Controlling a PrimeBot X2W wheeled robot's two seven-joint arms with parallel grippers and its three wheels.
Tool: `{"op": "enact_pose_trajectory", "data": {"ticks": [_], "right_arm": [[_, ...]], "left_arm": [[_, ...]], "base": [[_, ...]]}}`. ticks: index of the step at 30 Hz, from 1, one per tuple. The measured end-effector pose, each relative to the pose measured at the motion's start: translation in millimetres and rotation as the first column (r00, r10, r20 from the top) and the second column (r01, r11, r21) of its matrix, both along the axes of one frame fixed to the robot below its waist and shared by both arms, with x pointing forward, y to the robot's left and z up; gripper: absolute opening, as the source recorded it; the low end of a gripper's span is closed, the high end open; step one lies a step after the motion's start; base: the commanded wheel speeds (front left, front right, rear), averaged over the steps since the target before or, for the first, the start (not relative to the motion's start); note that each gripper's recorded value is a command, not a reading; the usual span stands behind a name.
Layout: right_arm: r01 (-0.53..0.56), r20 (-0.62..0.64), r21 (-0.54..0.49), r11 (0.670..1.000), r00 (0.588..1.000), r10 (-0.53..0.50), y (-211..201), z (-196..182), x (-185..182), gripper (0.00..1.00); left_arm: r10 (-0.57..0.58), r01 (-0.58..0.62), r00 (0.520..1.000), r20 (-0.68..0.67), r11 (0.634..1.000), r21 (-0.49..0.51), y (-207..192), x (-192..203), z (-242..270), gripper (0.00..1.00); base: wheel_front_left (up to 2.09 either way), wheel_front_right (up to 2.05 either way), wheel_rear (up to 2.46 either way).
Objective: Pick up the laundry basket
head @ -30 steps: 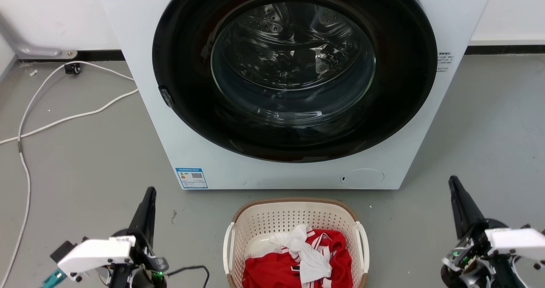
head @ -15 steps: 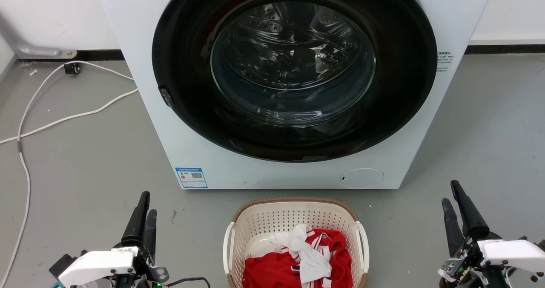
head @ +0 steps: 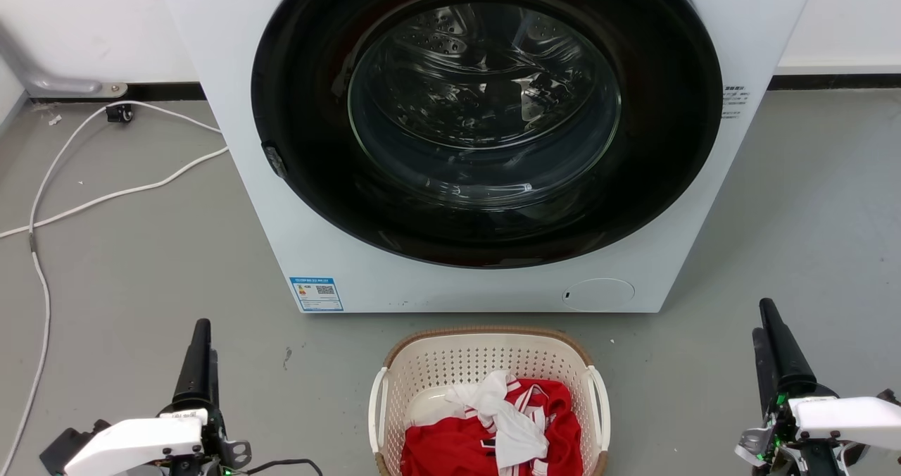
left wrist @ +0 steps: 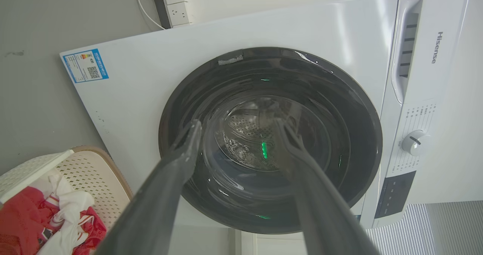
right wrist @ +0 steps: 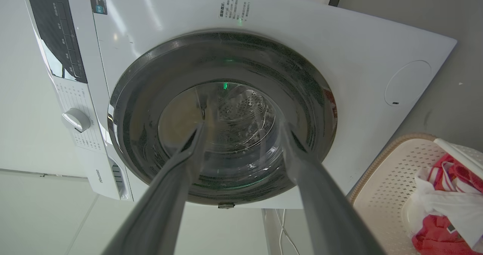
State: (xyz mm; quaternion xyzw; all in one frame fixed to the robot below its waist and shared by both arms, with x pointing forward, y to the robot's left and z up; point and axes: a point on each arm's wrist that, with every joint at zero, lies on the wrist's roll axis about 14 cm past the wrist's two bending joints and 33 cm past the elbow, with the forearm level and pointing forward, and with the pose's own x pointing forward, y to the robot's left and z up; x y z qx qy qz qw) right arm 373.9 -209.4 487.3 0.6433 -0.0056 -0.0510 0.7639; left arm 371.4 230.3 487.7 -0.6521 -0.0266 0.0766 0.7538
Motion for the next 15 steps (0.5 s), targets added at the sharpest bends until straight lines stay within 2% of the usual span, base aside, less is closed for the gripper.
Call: {"op": "enact_pose_trajectory", "data": {"ticks": [8, 15], "right_arm": [[0.006, 0.041, -0.185, 0.983, 0.999, 0.001, -2, 17, 4, 1.0], [0.017, 0.108, -0.385, 0.923, 0.994, 0.027, 3, 44, 7, 1.0]], "left_arm": [[0.042, -0.042, 0.999, 0.009, 0.993, 0.113, 12, 1, 13, 1.0], [0.054, -0.063, 0.998, 0.044, 0.965, 0.255, 13, 3, 35, 1.0]], "base": [[0.0, 0.0, 0.0], [0.0, 0.0, 0.0]]}}
